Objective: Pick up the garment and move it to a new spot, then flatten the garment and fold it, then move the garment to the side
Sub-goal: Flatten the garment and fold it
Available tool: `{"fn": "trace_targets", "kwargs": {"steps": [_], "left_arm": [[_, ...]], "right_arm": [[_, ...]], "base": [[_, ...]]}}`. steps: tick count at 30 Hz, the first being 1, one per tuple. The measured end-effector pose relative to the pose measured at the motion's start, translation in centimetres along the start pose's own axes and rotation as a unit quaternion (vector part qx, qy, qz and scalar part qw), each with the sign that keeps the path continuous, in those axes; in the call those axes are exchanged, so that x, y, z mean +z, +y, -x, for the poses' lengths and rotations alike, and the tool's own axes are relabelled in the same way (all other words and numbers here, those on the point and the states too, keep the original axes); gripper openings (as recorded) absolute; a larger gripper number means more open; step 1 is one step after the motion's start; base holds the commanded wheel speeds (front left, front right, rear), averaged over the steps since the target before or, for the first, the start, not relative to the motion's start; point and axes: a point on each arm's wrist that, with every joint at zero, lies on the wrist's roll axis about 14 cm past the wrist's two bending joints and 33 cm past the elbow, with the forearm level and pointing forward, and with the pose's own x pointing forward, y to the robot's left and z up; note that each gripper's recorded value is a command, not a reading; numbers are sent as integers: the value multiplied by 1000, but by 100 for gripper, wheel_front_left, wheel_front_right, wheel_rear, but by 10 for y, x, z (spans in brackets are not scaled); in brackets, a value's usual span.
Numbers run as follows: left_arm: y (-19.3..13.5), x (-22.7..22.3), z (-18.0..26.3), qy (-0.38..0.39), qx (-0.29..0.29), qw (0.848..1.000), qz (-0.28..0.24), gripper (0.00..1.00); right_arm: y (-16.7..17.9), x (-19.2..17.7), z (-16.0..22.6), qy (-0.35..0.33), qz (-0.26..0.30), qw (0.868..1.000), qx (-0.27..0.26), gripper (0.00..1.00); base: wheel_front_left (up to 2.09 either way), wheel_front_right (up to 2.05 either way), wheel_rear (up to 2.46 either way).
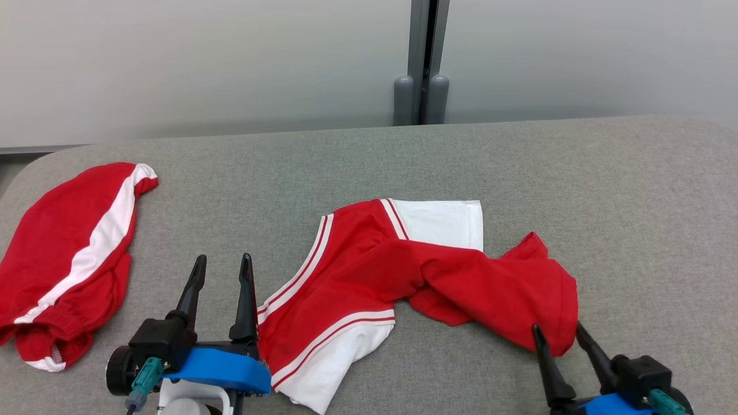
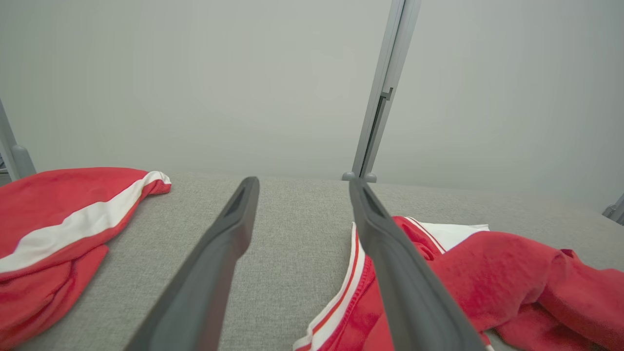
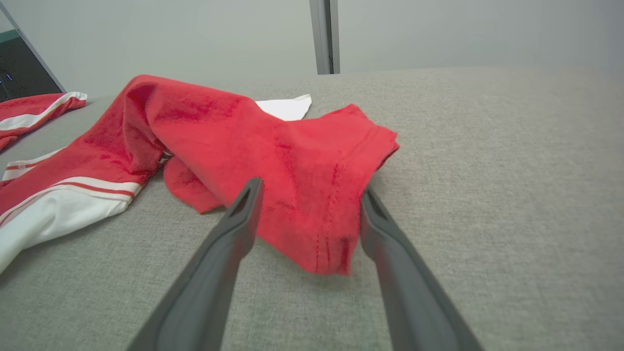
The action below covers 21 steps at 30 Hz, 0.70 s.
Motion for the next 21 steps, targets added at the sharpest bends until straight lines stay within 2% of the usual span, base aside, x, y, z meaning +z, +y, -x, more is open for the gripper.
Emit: {"fn": "trace_targets", "kwargs": {"steps": [9, 16, 19, 21], "left_arm": [[1, 2, 4, -2, 1, 1000, 0, 100], [6, -1, 3, 2, 6, 1000, -3, 100], [10, -3, 0, 4, 11, 1000, -4, 100], [11, -3, -2, 5, 12, 1000, -4, 100]], "right_arm": [[-28, 58, -1, -87, 27, 995, -33, 100], [-32, 119, -50, -134, 81, 988, -7, 100], [-32, 134, -75, -125, 103, 987, 4, 100], [-31, 130, -91, -96, 116, 989, 10, 100]], "base": [[0, 0, 0], [0, 0, 0], [0, 0, 0], [0, 0, 0]]}}
